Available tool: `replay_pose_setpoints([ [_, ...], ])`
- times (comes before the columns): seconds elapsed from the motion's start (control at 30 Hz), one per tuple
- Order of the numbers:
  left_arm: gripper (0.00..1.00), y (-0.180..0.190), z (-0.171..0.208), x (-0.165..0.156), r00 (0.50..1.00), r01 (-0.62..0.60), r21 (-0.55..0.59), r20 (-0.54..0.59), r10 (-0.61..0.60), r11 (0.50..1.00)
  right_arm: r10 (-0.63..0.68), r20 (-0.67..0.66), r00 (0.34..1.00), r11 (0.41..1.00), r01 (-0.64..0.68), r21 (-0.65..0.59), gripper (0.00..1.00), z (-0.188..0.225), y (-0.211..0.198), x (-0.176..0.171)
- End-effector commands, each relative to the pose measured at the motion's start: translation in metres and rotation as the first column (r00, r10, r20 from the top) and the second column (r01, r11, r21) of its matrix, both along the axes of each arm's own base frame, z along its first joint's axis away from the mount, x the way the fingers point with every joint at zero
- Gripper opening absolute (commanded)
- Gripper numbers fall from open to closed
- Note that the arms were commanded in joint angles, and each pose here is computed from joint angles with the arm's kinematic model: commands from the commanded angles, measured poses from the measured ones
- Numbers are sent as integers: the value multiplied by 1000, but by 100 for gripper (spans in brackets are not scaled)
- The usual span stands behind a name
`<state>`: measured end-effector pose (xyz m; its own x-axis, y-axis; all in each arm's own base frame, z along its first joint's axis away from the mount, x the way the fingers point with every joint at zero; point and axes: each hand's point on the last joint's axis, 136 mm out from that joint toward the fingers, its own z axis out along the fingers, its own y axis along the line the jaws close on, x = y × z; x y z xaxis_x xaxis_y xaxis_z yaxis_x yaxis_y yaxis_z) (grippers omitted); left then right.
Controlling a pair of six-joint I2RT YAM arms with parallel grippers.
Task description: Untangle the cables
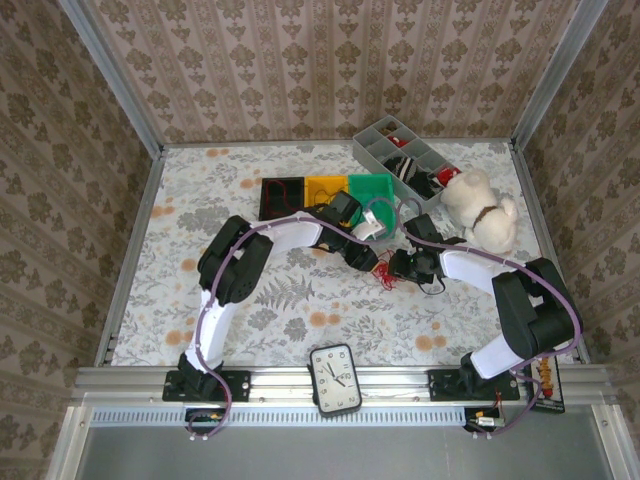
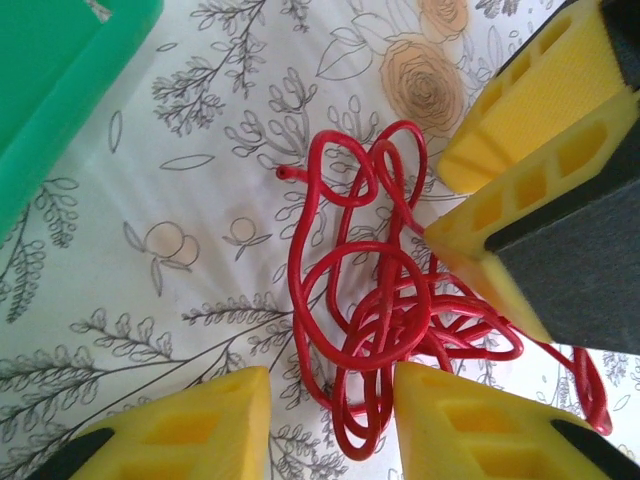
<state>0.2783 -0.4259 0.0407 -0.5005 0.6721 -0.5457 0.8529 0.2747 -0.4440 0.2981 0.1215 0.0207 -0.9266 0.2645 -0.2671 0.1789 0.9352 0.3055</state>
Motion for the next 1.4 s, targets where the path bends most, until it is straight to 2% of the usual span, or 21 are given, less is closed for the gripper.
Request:
replay_pose_setpoints([
  [0.0, 32, -3, -5, -10, 998, 35, 3, -45, -34, 999, -2, -23, 1000, 1000, 3, 11, 40, -1, 0, -5],
  [0.23, 0, -2, -2, -6, 999, 8, 4, -36, -8, 1000, -11, -21, 1000, 1000, 11, 11, 40, 0, -1, -4],
  [0.67, 0, 26, 88, 25, 984, -161, -202, 37, 172, 966, -31, -63, 998, 999, 29, -26, 40, -11, -9, -11],
  [0.83, 0, 36, 114, 22, 984, -171, -274, 2, 178, 946, -42, -96, 994, 998, 38, -45, 40, -18, -13, -14],
  [0.9, 0, 37, 114, 16, 986, -158, -264, 1, 164, 952, -38, -95, 995, 999, 34, -42, 40, -18, -12, -14],
  [1.0, 0, 41, 99, 9, 989, -144, -208, 6, 148, 968, -26, -39, 999, 999, 25, -23, 40, -8, -10, -8],
  [1.17, 0, 46, 79, -4, 994, -108, -137, -3, 109, 985, 3, 128, 992, 999, -8, 42, 41, 27, -3, 4],
  [1.27, 0, 47, 78, -8, 995, -101, -126, -3, 101, 987, 24, 233, 972, 997, -42, 70, 41, 54, 2, 9],
  [1.37, 0, 53, 87, 6, 985, -168, -164, 17, 174, 972, 17, 280, 960, 998, -34, 56, 41, 66, -2, 13],
])
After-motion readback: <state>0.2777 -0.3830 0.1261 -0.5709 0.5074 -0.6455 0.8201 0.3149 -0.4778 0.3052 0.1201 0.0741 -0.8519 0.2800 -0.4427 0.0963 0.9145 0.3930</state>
